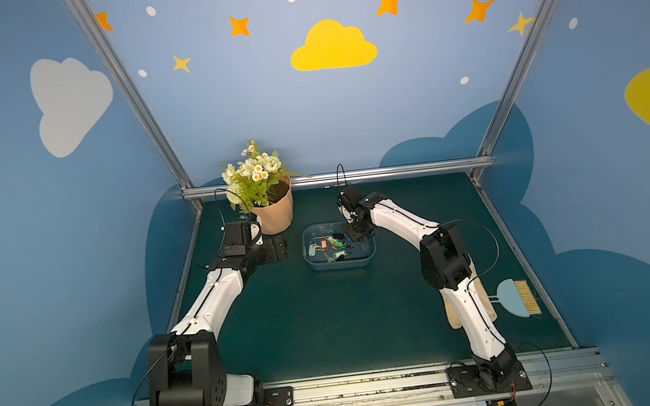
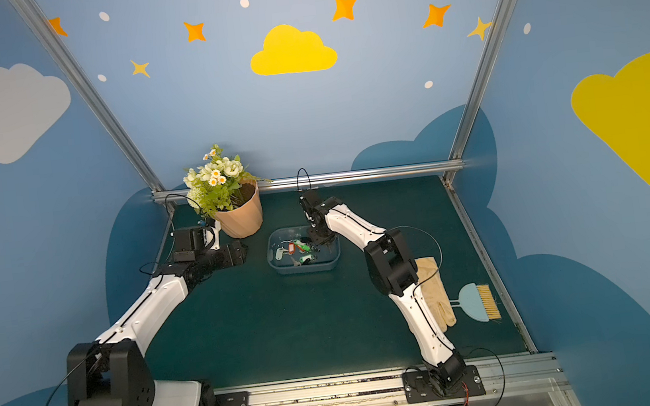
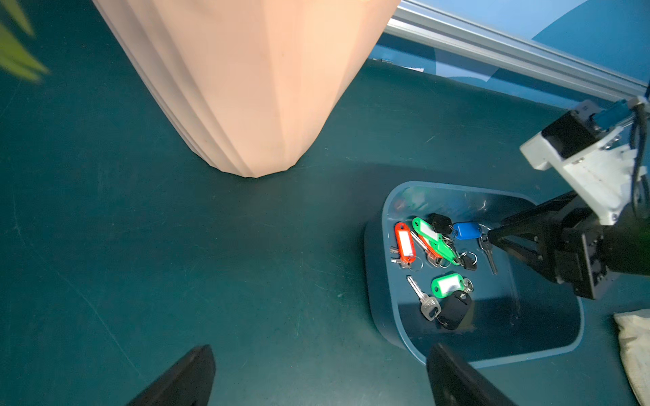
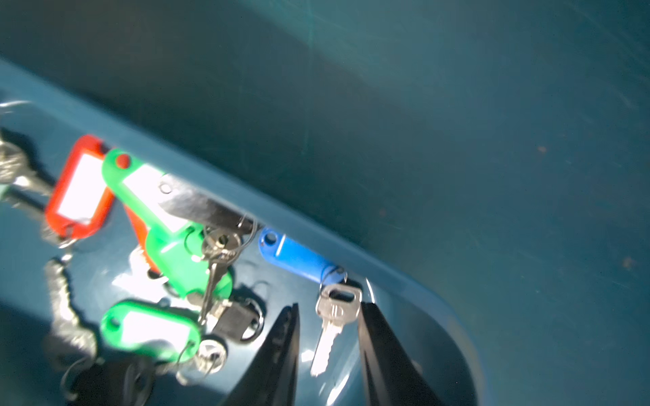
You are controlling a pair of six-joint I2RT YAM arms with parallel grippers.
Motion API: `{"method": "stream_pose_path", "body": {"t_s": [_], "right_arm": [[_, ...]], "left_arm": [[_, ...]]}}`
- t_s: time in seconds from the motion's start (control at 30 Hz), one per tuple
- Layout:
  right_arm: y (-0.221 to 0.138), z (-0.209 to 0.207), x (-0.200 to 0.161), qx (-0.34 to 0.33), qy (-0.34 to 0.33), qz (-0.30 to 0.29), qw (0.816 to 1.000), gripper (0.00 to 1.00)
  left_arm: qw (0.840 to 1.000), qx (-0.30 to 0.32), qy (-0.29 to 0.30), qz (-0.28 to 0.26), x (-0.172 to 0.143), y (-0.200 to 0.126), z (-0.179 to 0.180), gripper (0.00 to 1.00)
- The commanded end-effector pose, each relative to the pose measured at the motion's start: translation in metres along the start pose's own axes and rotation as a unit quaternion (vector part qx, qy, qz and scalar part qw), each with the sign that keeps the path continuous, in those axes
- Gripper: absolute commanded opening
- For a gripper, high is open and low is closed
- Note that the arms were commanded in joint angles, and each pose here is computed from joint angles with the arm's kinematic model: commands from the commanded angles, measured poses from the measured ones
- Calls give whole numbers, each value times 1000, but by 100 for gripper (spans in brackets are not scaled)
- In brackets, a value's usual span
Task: Take the keys out of the storage box
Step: Pick up the key from the storage box.
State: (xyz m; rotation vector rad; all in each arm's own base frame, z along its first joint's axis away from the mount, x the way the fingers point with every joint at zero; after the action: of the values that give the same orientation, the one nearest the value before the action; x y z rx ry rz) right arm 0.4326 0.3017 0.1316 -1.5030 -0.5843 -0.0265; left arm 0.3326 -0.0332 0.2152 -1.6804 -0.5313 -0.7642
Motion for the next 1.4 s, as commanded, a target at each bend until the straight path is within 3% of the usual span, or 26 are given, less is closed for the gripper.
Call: {"method": "stream_pose_path", "body": {"t_s": [0.0, 0.1, 0.2, 0.43, 1.17, 1.37], "right_arm": [[13, 1, -2, -23, -7, 10, 1000, 41], [19, 1, -2, -28, -5, 11, 1000, 42], [25, 2, -1, -38, -4, 11, 999, 34], [20, 4, 1, -35, -7, 5, 999, 0], [-47, 2, 3, 4, -47, -30, 998, 0], [-104, 6, 4, 83, -56, -61, 993, 0]], "left_arm": [[1000, -4, 15, -11, 11, -5, -3, 100], [1000, -3, 15, -12, 11, -5, -2, 100], [1000, -4, 16, -11, 13, -4, -3, 100], [1000, -3, 20, -12, 16, -3, -2, 100], [1000, -11, 19, -7, 17, 4, -2, 100], [999, -22, 23, -18, 27, -2, -5, 100]]}}
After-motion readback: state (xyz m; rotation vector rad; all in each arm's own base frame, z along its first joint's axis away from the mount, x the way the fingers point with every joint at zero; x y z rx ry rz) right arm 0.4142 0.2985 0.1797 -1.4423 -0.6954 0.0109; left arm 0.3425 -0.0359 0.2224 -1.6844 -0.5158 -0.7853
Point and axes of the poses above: each gripper's point midway between its finger pads, its own y axis out along the fingers, its own z axis along the line the jaws close on, x = y × z, the point moved 9 cm from there along -y, back along the fingers, and after that the axes turned 12 degrees about y, right-handed, at the moved point
